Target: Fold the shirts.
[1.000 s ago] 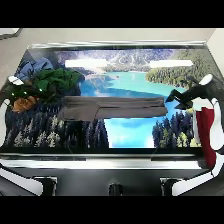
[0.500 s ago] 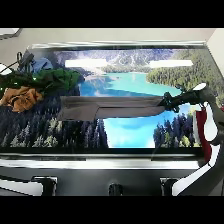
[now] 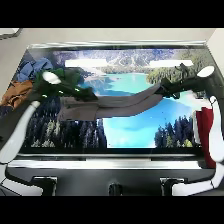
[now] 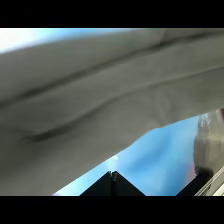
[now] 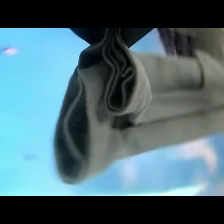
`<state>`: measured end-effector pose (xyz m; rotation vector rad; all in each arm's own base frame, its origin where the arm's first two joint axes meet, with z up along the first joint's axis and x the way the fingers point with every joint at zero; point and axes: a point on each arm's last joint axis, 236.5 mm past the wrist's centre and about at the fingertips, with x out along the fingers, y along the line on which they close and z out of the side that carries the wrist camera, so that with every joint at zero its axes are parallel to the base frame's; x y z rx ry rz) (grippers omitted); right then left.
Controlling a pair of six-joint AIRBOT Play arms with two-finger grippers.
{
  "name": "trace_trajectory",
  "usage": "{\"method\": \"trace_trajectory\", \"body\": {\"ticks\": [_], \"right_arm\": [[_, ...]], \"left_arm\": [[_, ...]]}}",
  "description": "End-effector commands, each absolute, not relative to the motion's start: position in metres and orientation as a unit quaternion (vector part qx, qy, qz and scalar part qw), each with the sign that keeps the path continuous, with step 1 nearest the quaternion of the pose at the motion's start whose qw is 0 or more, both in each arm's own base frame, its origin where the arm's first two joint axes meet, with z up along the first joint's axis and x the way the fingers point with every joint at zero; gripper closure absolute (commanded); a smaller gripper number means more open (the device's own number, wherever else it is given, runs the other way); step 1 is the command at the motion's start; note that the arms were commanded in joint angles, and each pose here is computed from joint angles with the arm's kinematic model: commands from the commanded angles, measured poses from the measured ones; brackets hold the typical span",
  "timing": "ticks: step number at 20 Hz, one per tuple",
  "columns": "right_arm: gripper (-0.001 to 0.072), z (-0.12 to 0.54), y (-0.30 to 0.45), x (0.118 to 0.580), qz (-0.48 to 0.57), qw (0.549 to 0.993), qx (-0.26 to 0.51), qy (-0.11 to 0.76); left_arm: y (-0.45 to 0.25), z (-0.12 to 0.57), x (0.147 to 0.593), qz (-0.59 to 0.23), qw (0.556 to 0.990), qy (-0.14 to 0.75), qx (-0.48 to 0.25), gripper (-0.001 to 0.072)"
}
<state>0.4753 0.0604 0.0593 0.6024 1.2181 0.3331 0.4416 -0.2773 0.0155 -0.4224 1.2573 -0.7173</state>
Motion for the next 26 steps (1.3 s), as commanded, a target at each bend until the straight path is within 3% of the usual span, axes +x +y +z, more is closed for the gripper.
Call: {"method": "trace_trajectory", "body": {"ticks": [1, 3, 5, 8, 12, 16, 19, 21, 26], "right_arm": [[0.0674, 0.130, 0.081, 0.440, 0.164, 0.808, 0.201, 0.528], [0.0674, 0.160, 0.096, 0.416, 0.176, 0.818, 0.178, 0.518], [0.0674, 0.177, 0.108, 0.397, 0.184, 0.824, 0.159, 0.512], [0.0673, 0.199, 0.117, 0.384, 0.186, 0.838, 0.152, 0.491], [0.0673, 0.212, 0.114, 0.382, 0.173, 0.847, 0.164, 0.475], [0.0674, 0.208, 0.135, 0.406, 0.194, 0.841, 0.201, 0.462], [0.0674, 0.188, 0.200, 0.426, 0.250, 0.821, 0.221, 0.463], [0.0673, 0.166, 0.263, 0.432, 0.293, 0.796, 0.241, 0.472], [0.0671, 0.072, 0.387, 0.437, 0.322, 0.730, 0.311, 0.517]], "left_arm": [[-0.345, -0.028, 0.425, -0.320, 0.720, 0.584, -0.197, 0.0675], [-0.362, -0.047, 0.427, -0.297, 0.711, 0.591, -0.237, 0.0675], [-0.388, -0.058, 0.417, -0.301, 0.669, 0.610, -0.300, 0.0676], [-0.434, -0.072, 0.378, -0.325, 0.607, 0.644, -0.334, 0.0676], [-0.480, -0.065, 0.375, -0.342, 0.582, 0.613, -0.410, 0.0677], [-0.403, -0.013, 0.437, -0.325, 0.668, 0.558, -0.369, 0.0679], [-0.279, 0.079, 0.489, -0.285, 0.779, 0.467, -0.307, 0.0678], [-0.187, 0.154, 0.510, -0.238, 0.841, 0.380, -0.303, 0.0678], [-0.028, 0.297, 0.467, -0.142, 0.915, 0.217, -0.309, 0.0677]]}}
